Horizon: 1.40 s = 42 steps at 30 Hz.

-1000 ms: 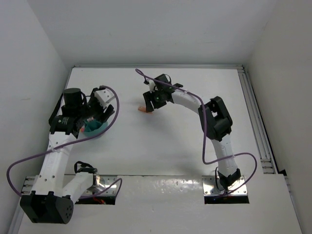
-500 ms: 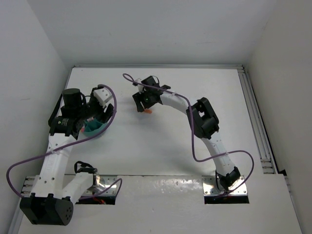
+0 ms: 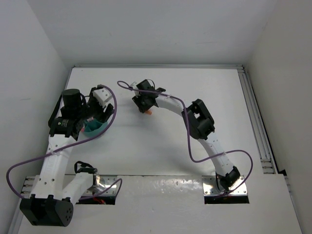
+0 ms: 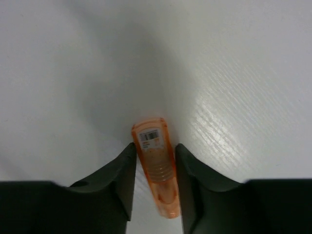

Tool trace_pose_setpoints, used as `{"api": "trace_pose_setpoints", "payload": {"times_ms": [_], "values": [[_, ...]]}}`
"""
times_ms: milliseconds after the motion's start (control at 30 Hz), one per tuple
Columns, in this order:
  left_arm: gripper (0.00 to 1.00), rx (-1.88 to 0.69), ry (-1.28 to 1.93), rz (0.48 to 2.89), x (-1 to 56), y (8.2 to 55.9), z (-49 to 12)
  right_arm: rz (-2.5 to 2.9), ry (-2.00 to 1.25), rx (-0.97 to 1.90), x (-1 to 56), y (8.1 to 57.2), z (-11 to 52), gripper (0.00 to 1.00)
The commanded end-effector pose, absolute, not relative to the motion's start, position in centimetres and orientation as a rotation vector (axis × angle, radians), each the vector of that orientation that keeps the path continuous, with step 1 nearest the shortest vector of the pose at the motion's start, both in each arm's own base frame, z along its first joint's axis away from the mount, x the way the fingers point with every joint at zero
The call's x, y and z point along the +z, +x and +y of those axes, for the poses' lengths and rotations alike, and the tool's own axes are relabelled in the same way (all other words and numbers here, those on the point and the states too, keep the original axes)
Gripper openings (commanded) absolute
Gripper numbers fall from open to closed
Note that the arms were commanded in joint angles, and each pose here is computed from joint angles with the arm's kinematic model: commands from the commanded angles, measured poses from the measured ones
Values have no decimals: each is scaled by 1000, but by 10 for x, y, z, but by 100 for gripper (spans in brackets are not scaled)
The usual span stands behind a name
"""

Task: Sort the stationery into containers
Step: Grab a piece of stationery with the right arm, then pass the stationery from the right arm to the left

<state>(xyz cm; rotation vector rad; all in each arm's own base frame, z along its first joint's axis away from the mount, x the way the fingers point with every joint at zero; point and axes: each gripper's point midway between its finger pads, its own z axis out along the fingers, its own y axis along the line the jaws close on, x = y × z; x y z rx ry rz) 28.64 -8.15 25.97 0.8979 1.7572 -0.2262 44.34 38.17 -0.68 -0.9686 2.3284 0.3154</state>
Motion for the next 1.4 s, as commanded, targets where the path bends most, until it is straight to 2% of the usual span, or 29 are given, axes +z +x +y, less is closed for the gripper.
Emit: {"api": "trace_pose_setpoints", "payload": {"times_ms": [0,67,100,200,233,333,433,600,1067,1367], "values": [[67,-207,912,1693,272,287,-85,2366,-1003,242,-17,441,369,33],[67,-212,932,1677,273,284,-87,2388,-995,262,-13,433,367,25],[67,-227,956,1675,269,280,-89,2401,-977,268,-10,430,366,18],[68,-264,1119,1598,260,259,-101,2477,-883,440,15,403,371,2],[67,-310,1182,1552,256,247,-110,2512,-815,508,23,393,375,0],[67,-325,1453,1389,240,218,-124,2587,-722,719,44,352,380,0],[67,-327,1618,1362,212,198,-128,2598,-672,893,69,321,390,0],[64,-370,1750,1303,196,180,-145,2643,-631,1228,92,272,413,0],[55,-415,1902,1241,180,176,-196,2673,-461,1703,125,230,439,0],[56,-441,1980,1250,165,171,-198,2677,-466,1766,138,211,446,0]]}}
